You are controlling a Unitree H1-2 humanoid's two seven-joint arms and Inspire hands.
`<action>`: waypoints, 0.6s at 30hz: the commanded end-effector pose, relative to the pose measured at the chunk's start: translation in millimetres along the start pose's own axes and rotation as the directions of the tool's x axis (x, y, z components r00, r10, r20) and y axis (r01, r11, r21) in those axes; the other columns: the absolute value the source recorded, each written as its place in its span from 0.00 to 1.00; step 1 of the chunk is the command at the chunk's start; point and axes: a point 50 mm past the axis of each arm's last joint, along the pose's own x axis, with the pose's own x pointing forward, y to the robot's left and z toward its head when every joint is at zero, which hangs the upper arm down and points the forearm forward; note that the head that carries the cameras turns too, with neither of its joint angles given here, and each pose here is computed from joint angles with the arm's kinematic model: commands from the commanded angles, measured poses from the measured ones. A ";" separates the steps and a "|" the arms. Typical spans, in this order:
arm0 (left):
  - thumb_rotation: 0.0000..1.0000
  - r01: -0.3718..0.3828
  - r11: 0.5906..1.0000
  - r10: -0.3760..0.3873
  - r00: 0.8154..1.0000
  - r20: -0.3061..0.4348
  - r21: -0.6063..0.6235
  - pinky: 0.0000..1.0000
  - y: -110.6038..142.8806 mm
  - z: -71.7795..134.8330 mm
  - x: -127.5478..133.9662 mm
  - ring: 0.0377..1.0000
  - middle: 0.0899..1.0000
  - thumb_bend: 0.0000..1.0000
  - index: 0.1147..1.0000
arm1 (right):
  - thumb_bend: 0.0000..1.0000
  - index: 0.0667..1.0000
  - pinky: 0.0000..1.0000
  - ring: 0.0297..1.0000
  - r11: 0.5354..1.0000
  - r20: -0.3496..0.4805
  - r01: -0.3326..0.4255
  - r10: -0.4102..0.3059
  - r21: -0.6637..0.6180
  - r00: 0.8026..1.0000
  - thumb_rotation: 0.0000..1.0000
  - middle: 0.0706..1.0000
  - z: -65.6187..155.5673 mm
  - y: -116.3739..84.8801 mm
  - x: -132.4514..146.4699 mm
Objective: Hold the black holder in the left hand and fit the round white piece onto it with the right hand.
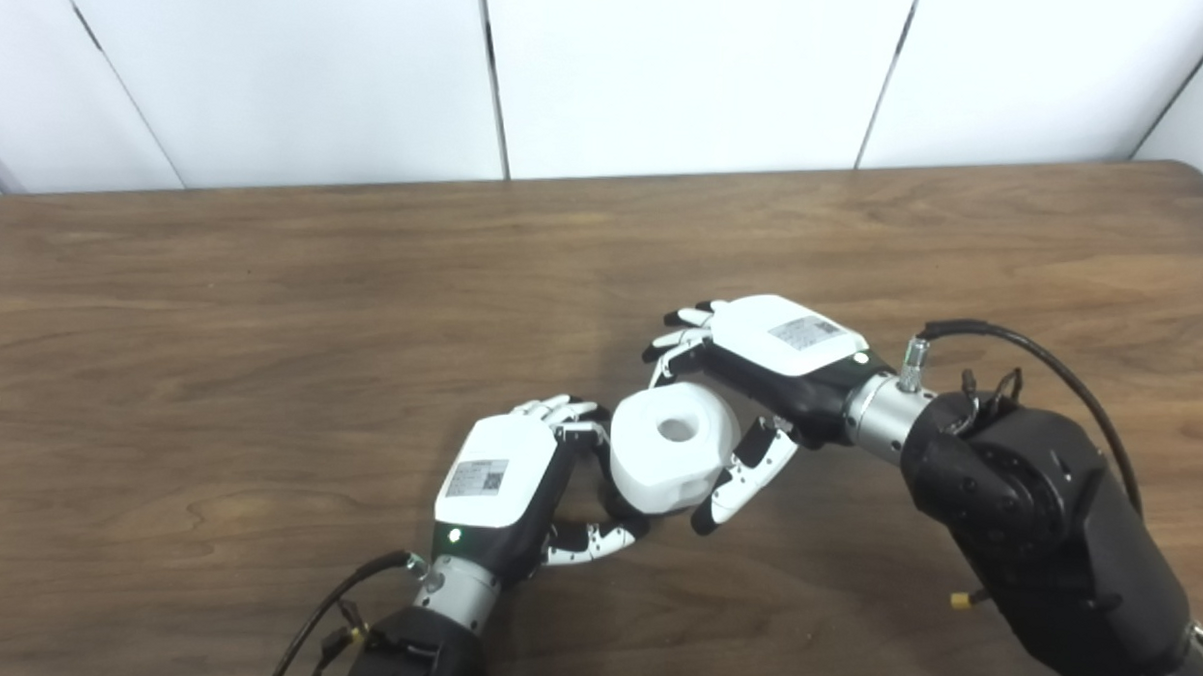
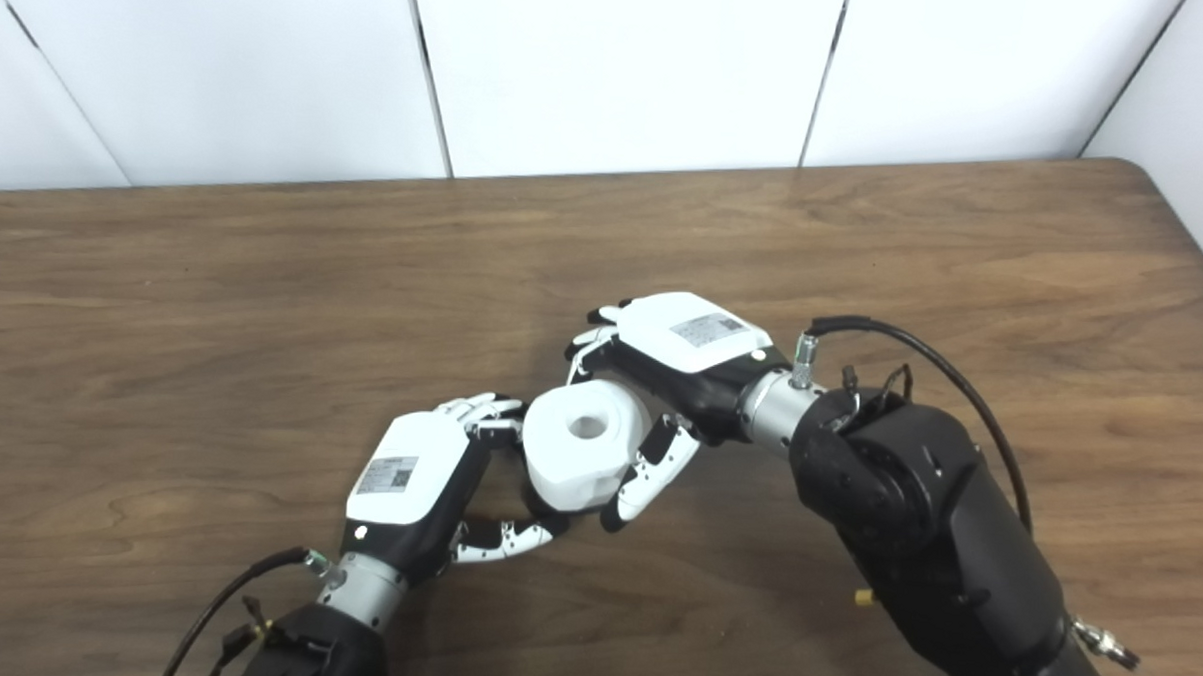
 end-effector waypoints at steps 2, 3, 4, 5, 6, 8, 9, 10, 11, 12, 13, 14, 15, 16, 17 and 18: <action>0.06 0.061 0.998 -0.061 0.998 -0.005 0.012 0.84 -13.8 -0.1 0.6 0.86 0.79 0.52 0.42 | 1.00 0.63 1.00 0.97 0.997 0.016 0.063 -0.063 -0.040 0.998 0.38 0.86 1.2 -15.3 -1.5; 0.06 0.061 0.998 -0.060 0.998 -0.004 0.009 0.85 -14.1 -0.1 0.8 0.86 0.79 0.52 0.42 | 1.00 0.63 1.00 0.97 0.997 0.015 0.066 -0.065 -0.041 0.998 0.39 0.87 1.6 -16.1 -1.5; 0.05 0.060 0.998 -0.060 0.998 -0.005 0.008 0.85 -14.4 -0.2 1.0 0.86 0.79 0.52 0.42 | 1.00 0.64 1.00 0.97 0.997 0.015 0.070 -0.069 -0.041 0.998 0.39 0.87 1.9 -16.9 -1.6; 0.05 0.059 0.998 -0.059 0.998 -0.005 0.007 0.85 -14.7 -0.3 1.2 0.86 0.79 0.52 0.42 | 1.00 0.64 1.00 0.98 0.996 0.014 0.073 -0.073 -0.041 0.997 0.39 0.87 2.3 -17.7 -1.7; 0.05 0.058 0.998 -0.058 0.998 -0.005 0.006 0.85 -15.0 -0.4 1.4 0.86 0.79 0.52 0.42 | 1.00 0.65 1.00 0.98 0.996 0.014 0.078 -0.077 -0.039 0.997 0.39 0.87 2.5 -18.5 -1.7; 0.05 0.058 0.998 -0.058 0.998 -0.007 0.001 0.85 -15.5 -0.6 1.6 0.86 0.79 0.52 0.42 | 1.00 0.66 1.00 0.98 0.996 0.015 0.085 -0.084 -0.036 0.996 0.39 0.87 2.8 -20.0 -1.9; 0.05 0.058 0.998 -0.058 0.998 -0.007 0.002 0.85 -15.8 -0.8 1.7 0.86 0.79 0.52 0.42 | 1.00 0.66 1.00 0.98 0.995 0.014 0.090 -0.089 -0.033 0.996 0.40 0.87 3.0 -21.6 -1.9; 0.05 0.059 0.998 -0.059 0.998 -0.006 0.004 0.85 -15.9 -0.9 1.7 0.86 0.79 0.52 0.42 | 1.00 0.66 1.00 0.98 0.995 0.014 0.092 -0.092 -0.030 0.996 0.40 0.88 3.1 -22.6 -1.9; 0.05 0.060 0.998 -0.060 0.998 -0.007 0.004 0.85 -16.0 -0.9 1.7 0.86 0.79 0.52 0.42 | 1.00 0.67 1.00 0.99 0.995 0.013 0.095 -0.095 -0.027 0.995 0.40 0.88 3.2 -24.1 -2.1; 0.05 0.061 0.998 -0.061 0.998 -0.008 0.006 0.86 -16.1 -0.9 1.7 0.87 0.79 0.52 0.42 | 1.00 0.67 1.00 0.99 0.995 0.012 0.098 -0.097 -0.026 0.995 0.40 0.88 3.4 -26.3 -2.4; 0.05 0.062 0.998 -0.062 0.998 -0.009 0.005 0.86 -16.1 -1.0 1.7 0.87 0.79 0.52 0.42 | 1.00 0.68 1.00 1.00 0.994 0.010 0.103 -0.103 -0.025 0.995 0.40 0.89 3.6 -28.4 -2.7; 0.05 0.063 0.998 -0.063 0.998 -0.010 0.004 0.86 -16.1 -1.0 1.7 0.87 0.80 0.52 0.42 | 1.00 0.69 1.00 1.00 0.993 0.010 0.111 -0.111 -0.025 0.994 0.40 0.90 3.6 -30.5 -3.1; 0.05 0.063 0.998 -0.063 0.998 -0.012 0.003 0.86 -16.1 -1.4 1.8 0.87 0.80 0.52 0.42 | 1.00 0.70 1.00 1.00 0.993 0.011 0.118 -0.117 -0.026 0.993 0.41 0.90 3.3 -32.5 -3.4; 0.05 0.064 0.998 -0.064 0.998 -0.014 0.003 0.86 -16.0 -1.7 1.9 0.87 0.80 0.52 0.42 | 1.00 0.71 1.00 1.00 0.992 0.011 0.122 -0.122 -0.025 0.992 0.42 0.90 2.9 -34.1 -3.7; 0.05 0.064 0.998 -0.064 0.998 -0.015 0.004 0.86 -16.0 -2.0 1.9 0.87 0.80 0.52 0.42 | 1.00 0.71 1.00 1.00 0.991 0.011 0.128 -0.128 -0.025 0.992 0.42 0.90 2.6 -36.2 -4.3; 0.05 0.063 0.998 -0.063 0.998 -0.014 0.006 0.86 -15.9 -2.3 1.9 0.87 0.79 0.52 0.42 | 1.00 0.72 1.00 1.00 0.991 0.009 0.134 -0.134 -0.025 0.991 0.43 0.91 2.3 -38.1 -4.9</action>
